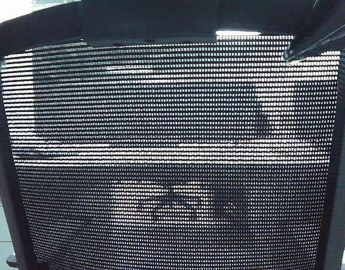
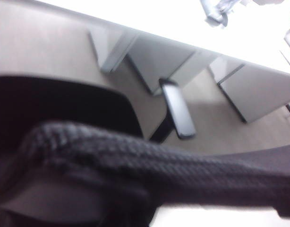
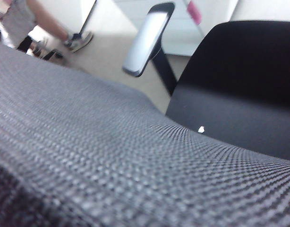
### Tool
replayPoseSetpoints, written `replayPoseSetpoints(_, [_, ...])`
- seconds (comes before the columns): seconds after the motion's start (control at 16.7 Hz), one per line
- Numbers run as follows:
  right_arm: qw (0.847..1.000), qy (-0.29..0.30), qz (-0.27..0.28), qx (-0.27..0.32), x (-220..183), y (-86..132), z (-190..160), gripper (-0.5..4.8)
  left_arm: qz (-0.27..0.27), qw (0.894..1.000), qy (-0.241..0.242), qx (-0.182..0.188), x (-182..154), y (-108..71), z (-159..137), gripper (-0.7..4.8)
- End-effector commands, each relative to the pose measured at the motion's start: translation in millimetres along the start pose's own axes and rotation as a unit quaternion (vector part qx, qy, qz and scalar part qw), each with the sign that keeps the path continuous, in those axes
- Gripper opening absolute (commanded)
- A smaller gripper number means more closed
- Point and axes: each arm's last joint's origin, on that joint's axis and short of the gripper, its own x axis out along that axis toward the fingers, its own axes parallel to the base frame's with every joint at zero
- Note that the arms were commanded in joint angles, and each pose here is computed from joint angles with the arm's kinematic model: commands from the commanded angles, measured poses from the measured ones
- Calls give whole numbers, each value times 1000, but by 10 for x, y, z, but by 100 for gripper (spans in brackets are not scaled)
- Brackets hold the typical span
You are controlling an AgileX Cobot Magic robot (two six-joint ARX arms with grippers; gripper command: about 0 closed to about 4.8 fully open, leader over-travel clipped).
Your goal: Push the black chair under the table.
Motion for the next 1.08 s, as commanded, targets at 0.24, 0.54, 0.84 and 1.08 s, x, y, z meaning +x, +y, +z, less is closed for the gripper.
replayPoseSetpoints(0.24, [999,-34,-7,-16,3,18,71,-6,-5,999,-28,26,50,18,98,-6])
replayPoseSetpoints(0.54, [999,-48,-7,-20,4,25,98,-6,-5,999,-35,30,102,53,141,-6])
replayPoseSetpoints(0.84, [997,-69,-9,-26,63,22,162,-6,-5,999,-38,32,107,56,149,-6])
replayPoseSetpoints(1.08, [996,-83,-2,-32,139,20,231,-6,-7,998,-48,40,107,50,172,-6])
